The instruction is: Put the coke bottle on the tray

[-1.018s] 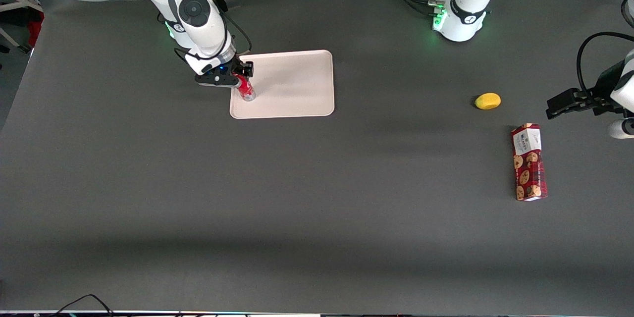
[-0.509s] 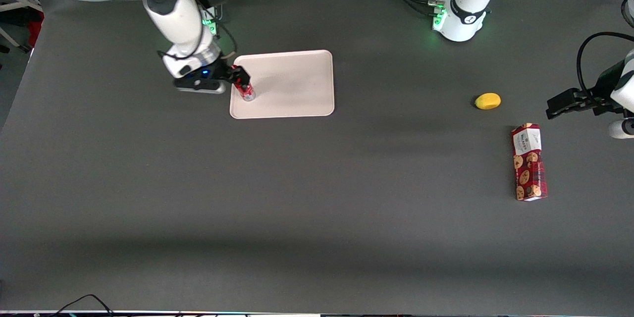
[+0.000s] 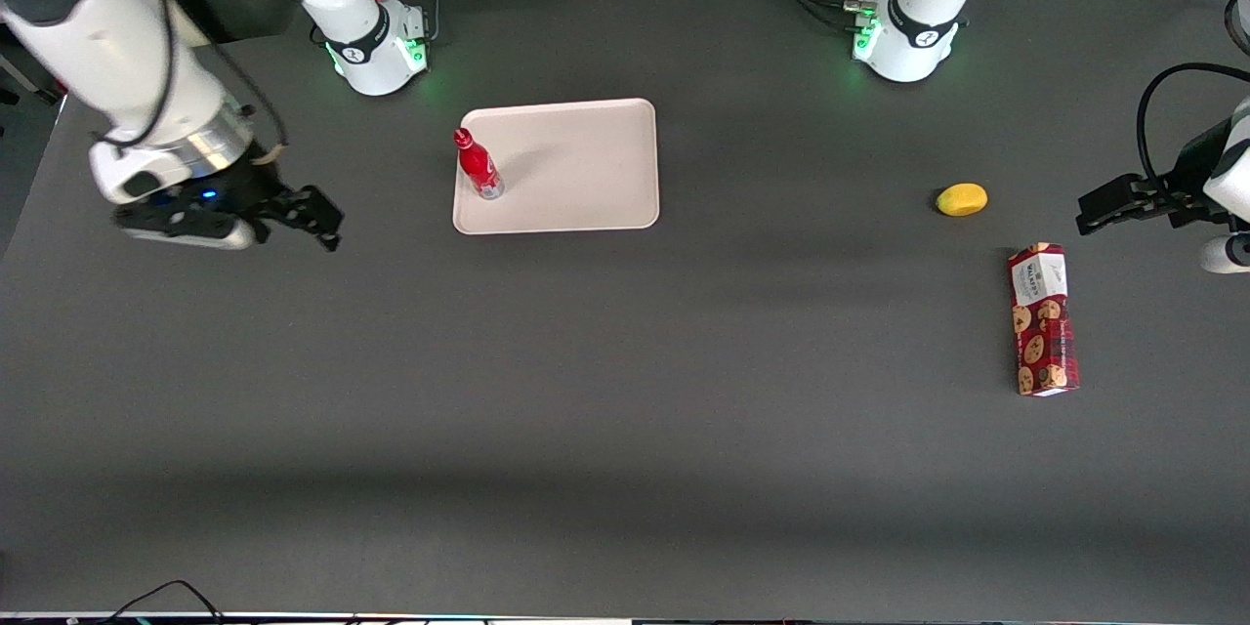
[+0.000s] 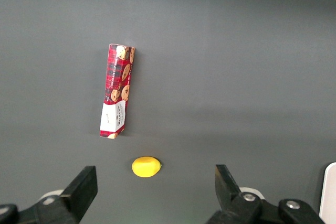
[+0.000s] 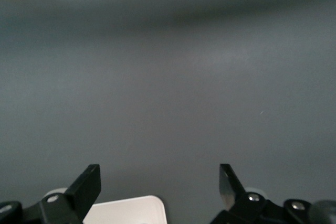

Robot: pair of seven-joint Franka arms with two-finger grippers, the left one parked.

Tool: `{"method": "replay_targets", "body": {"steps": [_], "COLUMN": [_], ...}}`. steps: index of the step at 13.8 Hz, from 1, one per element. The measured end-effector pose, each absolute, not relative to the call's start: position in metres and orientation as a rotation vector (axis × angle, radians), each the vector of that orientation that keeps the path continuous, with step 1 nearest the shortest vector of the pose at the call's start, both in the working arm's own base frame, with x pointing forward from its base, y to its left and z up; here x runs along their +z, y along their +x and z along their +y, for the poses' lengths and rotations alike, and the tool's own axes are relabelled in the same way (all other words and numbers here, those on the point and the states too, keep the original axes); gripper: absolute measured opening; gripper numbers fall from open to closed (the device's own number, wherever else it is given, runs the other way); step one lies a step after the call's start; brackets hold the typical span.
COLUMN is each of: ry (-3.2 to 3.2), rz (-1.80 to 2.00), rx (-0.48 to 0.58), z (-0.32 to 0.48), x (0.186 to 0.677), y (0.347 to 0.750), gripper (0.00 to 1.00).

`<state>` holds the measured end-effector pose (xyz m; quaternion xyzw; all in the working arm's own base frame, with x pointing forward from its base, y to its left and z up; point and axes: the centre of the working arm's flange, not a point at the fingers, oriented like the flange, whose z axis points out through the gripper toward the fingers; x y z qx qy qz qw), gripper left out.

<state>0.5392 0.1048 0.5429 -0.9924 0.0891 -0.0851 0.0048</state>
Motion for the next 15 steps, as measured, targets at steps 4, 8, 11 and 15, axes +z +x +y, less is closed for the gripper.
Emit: {"method": "replay_targets", "body": {"steps": [4, 8, 11, 15], "ry": [-3.108, -3.114, -3.115, -3.123], "rz": [0.24, 0.239, 0.241, 0.24], "rx": [-0.307, -0.271, -0.244, -0.186], "z": [0.038, 0.03, 0.029, 0.026], "x": [0.572, 0.581, 0.571, 0.566], "y": [0.568, 0.57, 0.575, 0.574], "gripper": [1.0, 1.0, 1.0, 1.0]}}
